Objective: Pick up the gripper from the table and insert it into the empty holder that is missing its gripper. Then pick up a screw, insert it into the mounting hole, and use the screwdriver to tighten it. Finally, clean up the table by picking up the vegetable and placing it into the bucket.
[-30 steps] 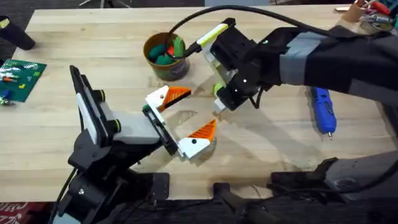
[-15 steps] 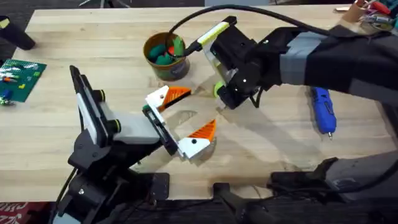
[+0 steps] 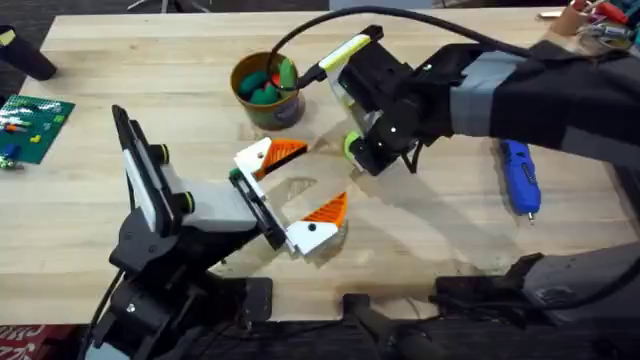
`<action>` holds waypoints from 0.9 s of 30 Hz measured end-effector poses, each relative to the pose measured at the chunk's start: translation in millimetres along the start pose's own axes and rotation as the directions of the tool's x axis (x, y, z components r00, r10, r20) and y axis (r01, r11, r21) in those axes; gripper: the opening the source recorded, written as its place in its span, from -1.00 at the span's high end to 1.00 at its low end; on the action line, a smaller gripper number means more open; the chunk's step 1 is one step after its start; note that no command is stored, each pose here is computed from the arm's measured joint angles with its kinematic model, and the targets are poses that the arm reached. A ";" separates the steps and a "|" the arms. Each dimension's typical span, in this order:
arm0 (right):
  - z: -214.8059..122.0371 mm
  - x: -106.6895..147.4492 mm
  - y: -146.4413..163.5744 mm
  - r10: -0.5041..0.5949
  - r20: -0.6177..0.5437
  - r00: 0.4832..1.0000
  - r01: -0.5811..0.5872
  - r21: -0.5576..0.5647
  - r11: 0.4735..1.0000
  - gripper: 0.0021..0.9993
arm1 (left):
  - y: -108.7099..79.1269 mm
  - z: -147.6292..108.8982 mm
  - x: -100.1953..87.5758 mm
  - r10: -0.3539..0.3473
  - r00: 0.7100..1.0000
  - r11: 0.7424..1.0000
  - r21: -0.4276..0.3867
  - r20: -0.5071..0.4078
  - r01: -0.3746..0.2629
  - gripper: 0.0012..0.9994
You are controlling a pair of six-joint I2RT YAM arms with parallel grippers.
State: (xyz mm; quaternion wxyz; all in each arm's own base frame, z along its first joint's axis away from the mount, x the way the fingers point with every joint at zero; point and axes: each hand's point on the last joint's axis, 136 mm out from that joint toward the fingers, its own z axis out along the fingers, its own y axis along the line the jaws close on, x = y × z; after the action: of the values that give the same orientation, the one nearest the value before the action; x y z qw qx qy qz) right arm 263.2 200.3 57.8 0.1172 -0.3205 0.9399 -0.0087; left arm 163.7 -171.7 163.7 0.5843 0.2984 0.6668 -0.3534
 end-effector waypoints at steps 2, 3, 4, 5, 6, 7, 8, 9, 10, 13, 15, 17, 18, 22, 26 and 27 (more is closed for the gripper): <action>0.0 0.0 0.0 0.000 0.000 1.000 0.000 0.000 1.000 0.98 | 0.0 0.0 0.0 0.000 1.000 1.000 0.000 0.000 0.000 -0.99; 0.0 0.0 0.0 -0.001 0.000 1.000 0.001 0.000 1.000 0.98 | 0.0 0.0 0.0 0.000 1.000 1.000 0.000 0.000 0.000 -0.99; 0.0 0.0 0.0 -0.002 0.000 1.000 0.002 0.000 1.000 0.99 | 0.0 0.0 0.0 0.000 1.000 1.000 0.000 0.000 0.000 -0.99; 0.0 0.0 0.0 -0.002 0.000 1.000 0.002 0.000 1.000 0.99 | 0.0 0.0 0.0 0.000 1.000 1.000 0.000 0.000 0.000 -0.99; 0.0 0.0 -0.1 -0.002 0.000 1.000 0.002 0.000 1.000 0.99 | 0.0 0.0 0.0 0.000 1.000 1.000 0.000 0.000 0.000 -0.99; 0.0 0.3 -0.1 -0.002 -0.001 1.000 0.002 0.000 1.000 0.99 | 0.0 0.0 0.0 0.000 1.000 1.000 0.000 0.000 0.000 -0.99; 0.0 0.8 -0.2 -0.003 -0.003 1.000 0.003 0.000 1.000 0.99 | 0.0 0.0 0.0 0.000 1.000 1.000 0.000 0.000 0.000 -0.99; -0.1 1.7 -0.2 -0.003 -0.007 1.000 0.003 0.000 1.000 0.99 | 0.0 0.0 0.0 0.000 1.000 1.000 0.000 0.000 0.000 -0.99; -0.7 4.2 -0.3 -0.004 -0.018 1.000 0.004 0.001 1.000 0.99 | 0.0 0.0 0.0 0.000 1.000 1.000 0.000 0.000 0.000 -0.99; -4.9 3.2 -0.8 -0.004 -0.023 1.000 0.005 0.001 1.000 0.99 | 0.0 0.0 0.0 0.000 1.000 1.000 0.000 0.000 0.000 -0.99; -11.9 1.0 -1.4 -0.004 -0.020 1.000 0.004 0.001 1.000 0.99 | 0.0 0.0 0.0 0.000 1.000 1.000 0.000 0.000 0.000 -0.99; -24.2 -4.1 -2.5 -0.002 0.002 1.000 0.002 0.000 1.000 0.99 | 0.0 0.0 0.0 0.000 1.000 1.000 0.000 0.000 0.000 -0.99; -31.9 -7.3 -3.2 0.000 0.018 1.000 0.000 0.000 1.000 0.99 | 0.0 0.0 0.0 0.000 1.000 1.000 0.000 0.000 0.000 -0.99; -63.9 -23.4 -5.9 0.008 0.102 0.995 -0.008 -0.003 1.000 0.99 | 0.0 0.0 0.0 0.000 1.000 1.000 0.000 0.000 0.000 -0.99; -90.3 -36.0 -8.1 0.017 0.184 0.983 -0.016 -0.007 1.000 0.99 | 0.1 0.0 0.1 0.000 1.000 1.000 0.000 0.000 0.000 -0.99; -94.9 -37.5 -8.5 0.019 0.199 0.980 -0.017 -0.008 1.000 0.99 | 0.0 0.0 0.0 0.000 1.000 1.000 0.000 0.000 0.000 -0.99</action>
State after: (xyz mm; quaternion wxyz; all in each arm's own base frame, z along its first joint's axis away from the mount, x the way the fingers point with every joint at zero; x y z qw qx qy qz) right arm 275.6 210.6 158.9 0.2096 -0.3116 0.9264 0.0274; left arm 163.8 -171.6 163.7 0.5844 0.2984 0.6668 -0.3533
